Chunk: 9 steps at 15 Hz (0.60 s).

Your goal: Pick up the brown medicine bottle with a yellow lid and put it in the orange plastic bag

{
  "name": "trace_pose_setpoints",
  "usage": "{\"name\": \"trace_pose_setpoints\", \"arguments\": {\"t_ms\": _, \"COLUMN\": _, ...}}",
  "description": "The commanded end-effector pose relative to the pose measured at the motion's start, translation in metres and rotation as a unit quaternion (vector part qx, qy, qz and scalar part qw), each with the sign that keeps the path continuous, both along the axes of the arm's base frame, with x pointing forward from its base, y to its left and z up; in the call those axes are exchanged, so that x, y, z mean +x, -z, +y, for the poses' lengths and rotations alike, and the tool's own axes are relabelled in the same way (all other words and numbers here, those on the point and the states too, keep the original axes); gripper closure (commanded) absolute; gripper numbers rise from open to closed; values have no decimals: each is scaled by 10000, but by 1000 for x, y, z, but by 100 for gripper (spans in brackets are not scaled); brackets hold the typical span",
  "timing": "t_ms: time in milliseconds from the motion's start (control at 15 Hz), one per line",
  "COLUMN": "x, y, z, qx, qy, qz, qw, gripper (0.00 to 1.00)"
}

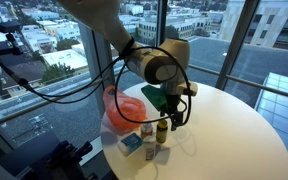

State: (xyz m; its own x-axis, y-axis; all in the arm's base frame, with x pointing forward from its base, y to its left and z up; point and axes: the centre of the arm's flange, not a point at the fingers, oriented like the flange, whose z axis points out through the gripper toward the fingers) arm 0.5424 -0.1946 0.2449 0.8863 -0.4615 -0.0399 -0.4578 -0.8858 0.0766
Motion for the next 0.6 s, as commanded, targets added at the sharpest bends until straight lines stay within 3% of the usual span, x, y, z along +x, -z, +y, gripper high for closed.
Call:
{"name": "trace_pose_setpoints", "arguments": {"t_ms": 0, "x": 1, "y": -5, "z": 8, "qx": -15, "qy": 0, "qz": 111, "qw": 9999, "gripper": 0}}
{"name": "trace_pose_setpoints", "arguments": {"t_ms": 200, "x": 1, "y": -5, "z": 14, "qx": -25, "qy": -12, "qz": 166, "qw": 9999, "gripper": 0}}
{"name": "trace_pose_setpoints", "arguments": {"t_ms": 267, "x": 1, "y": -4, "z": 15, "qx": -24, "qy": -10, "qz": 184, "qw": 9998, "gripper": 4}}
{"name": "trace_pose_setpoints", "arguments": {"t_ms": 333, "x": 1, "y": -4, "z": 16, "qx": -20, "qy": -9, "qz": 197, "qw": 9998, "gripper": 28}}
{"name": "trace_pose_setpoints", "arguments": {"t_ms": 467, "x": 1, "y": -3, "z": 16, "qx": -19, "qy": 11, "qz": 234, "qw": 9997, "gripper": 30}}
{"name": "trace_pose_setpoints", "arguments": {"t_ms": 533, "x": 1, "y": -3, "z": 17, "qx": -17, "qy": 23, "qz": 249, "qw": 9997, "gripper": 39}}
